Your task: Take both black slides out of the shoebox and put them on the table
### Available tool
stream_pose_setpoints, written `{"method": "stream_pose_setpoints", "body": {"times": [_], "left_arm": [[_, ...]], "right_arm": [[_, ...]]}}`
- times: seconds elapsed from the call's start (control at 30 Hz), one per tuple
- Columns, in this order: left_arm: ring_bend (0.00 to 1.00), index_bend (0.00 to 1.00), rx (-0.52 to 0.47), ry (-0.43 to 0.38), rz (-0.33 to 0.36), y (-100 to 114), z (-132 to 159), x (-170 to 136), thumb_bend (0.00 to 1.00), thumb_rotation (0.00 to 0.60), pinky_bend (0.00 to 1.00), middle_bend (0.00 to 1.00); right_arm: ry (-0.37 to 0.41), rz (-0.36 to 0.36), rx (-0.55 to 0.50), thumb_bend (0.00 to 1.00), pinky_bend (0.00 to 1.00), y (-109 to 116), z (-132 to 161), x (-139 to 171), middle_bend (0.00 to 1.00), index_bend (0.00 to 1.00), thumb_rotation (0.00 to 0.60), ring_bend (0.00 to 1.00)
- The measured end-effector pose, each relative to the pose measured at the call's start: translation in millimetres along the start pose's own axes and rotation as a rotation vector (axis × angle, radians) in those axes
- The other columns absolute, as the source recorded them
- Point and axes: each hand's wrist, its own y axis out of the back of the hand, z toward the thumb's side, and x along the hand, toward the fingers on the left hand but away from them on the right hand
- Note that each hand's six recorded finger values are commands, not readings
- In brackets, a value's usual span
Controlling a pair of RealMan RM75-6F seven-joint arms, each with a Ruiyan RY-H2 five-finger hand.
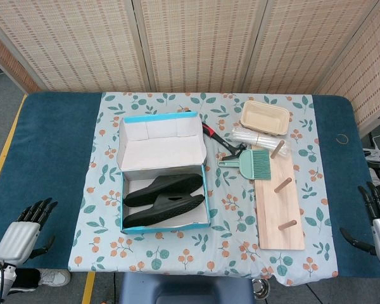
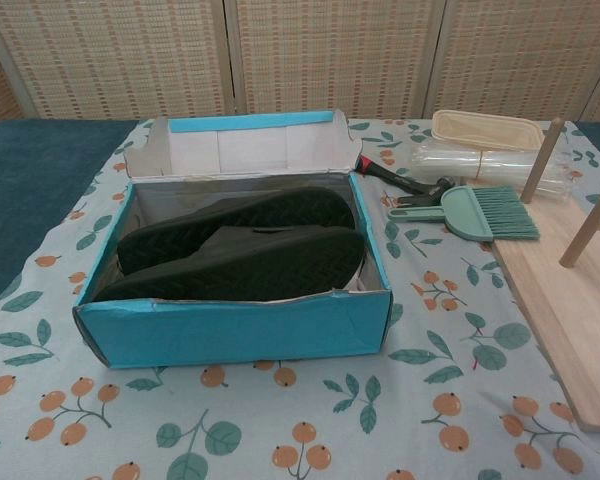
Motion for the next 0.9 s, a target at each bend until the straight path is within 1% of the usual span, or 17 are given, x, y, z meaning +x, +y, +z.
{"method": "stream_pose_setpoints", "body": {"times": [0.17,0.27,0.37,0.47,0.6,0.73,0.9], "left_arm": [[0.0,0.0,-0.025,-0.028,0.003,-5.9,7.7,3.7,0.42,0.6,0.14,0.0],[0.0,0.0,-0.089,-0.056,0.007,-8.1,17.2,7.8,0.42,0.6,0.16,0.0],[0.0,0.0,-0.176,-0.124,0.026,-3.7,38.9,21.7,0.43,0.6,0.18,0.0],[0.01,0.0,-0.227,-0.193,0.051,6.5,66.1,42.9,0.43,0.6,0.21,0.03],[0.03,0.02,-0.253,-0.224,0.016,7.1,91.1,65.6,0.43,0.6,0.23,0.05],[0.07,0.05,-0.25,-0.235,-0.018,3.0,117.9,90.7,0.43,0.6,0.29,0.1],[0.08,0.08,-0.238,-0.258,-0.042,-7.5,153.1,113.9,0.43,0.6,0.28,0.14]], "right_arm": [[-0.015,0.011,0.003,0.14,0.0,-0.6,-1.4,-0.6,0.0,0.0,0.387,0.0],[-0.02,0.012,-0.023,0.14,0.0,1.2,-4.4,-0.9,0.0,0.0,0.386,0.0],[-0.019,0.012,-0.05,0.14,0.0,3.4,-7.4,-0.4,0.0,0.0,0.387,0.0],[-0.012,0.027,-0.056,0.14,0.0,1.6,-8.1,-0.8,0.0,0.0,0.387,0.0],[-0.001,0.037,-0.057,0.14,0.0,0.5,-6.3,-0.6,0.0,0.0,0.387,0.0],[-0.002,0.048,-0.059,0.14,0.0,-1.2,-6.7,-0.5,0.0,0.0,0.387,0.0],[-0.003,0.06,-0.066,0.14,0.0,-2.3,-7.6,-1.1,0.0,0.0,0.386,0.0]]}}
